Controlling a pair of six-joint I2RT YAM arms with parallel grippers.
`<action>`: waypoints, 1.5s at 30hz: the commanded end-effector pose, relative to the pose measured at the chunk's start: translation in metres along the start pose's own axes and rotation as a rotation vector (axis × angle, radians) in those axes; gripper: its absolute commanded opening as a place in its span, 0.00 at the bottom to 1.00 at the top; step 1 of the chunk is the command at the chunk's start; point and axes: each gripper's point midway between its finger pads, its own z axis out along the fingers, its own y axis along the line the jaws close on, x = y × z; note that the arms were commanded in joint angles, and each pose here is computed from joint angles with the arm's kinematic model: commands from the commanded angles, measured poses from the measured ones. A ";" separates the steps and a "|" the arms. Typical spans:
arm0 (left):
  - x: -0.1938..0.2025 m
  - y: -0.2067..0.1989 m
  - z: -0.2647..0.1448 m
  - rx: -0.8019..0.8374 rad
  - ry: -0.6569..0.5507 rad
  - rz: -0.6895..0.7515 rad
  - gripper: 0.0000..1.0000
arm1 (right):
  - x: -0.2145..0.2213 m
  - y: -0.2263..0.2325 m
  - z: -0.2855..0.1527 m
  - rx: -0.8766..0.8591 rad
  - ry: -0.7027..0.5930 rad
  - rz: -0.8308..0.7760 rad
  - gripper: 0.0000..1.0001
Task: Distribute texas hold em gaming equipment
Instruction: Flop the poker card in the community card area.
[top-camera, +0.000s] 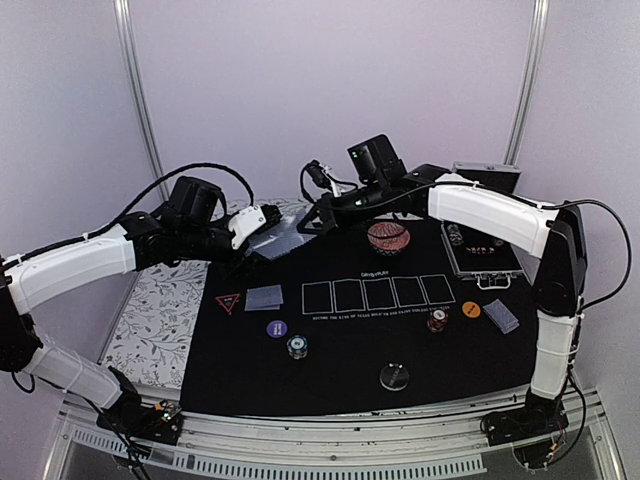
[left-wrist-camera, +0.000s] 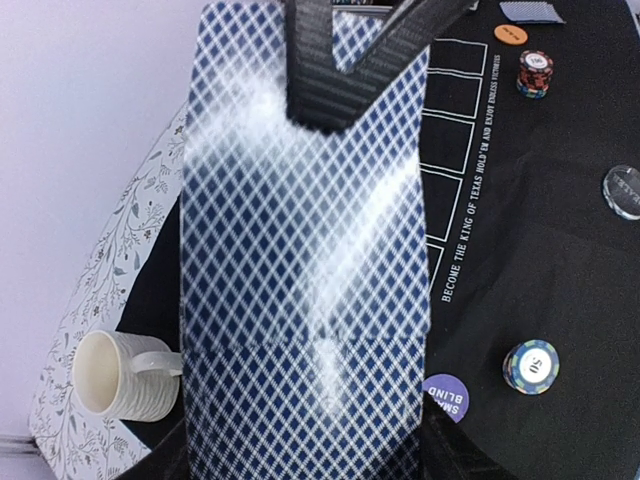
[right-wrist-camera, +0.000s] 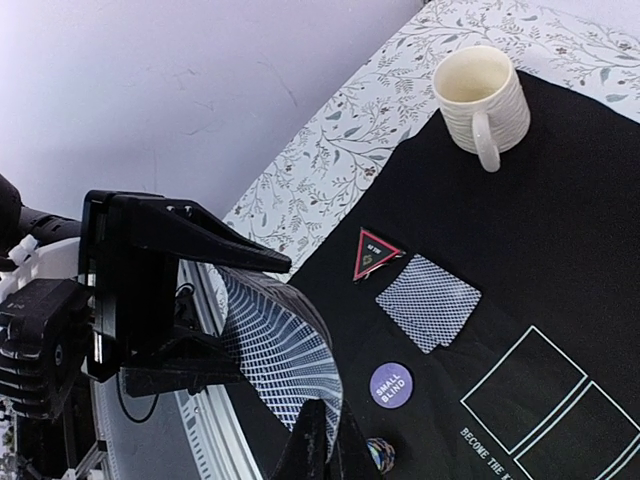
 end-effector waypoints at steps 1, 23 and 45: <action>-0.008 0.007 0.000 -0.024 -0.029 -0.003 0.57 | -0.016 0.002 -0.040 0.091 -0.050 -0.051 0.02; 0.008 0.090 -0.010 -0.297 0.037 -0.227 0.57 | -0.011 -0.095 -0.005 0.820 0.066 -0.905 0.02; 0.011 0.106 -0.022 -0.300 0.003 -0.273 0.57 | 0.137 -0.144 0.103 0.638 0.509 -1.055 0.02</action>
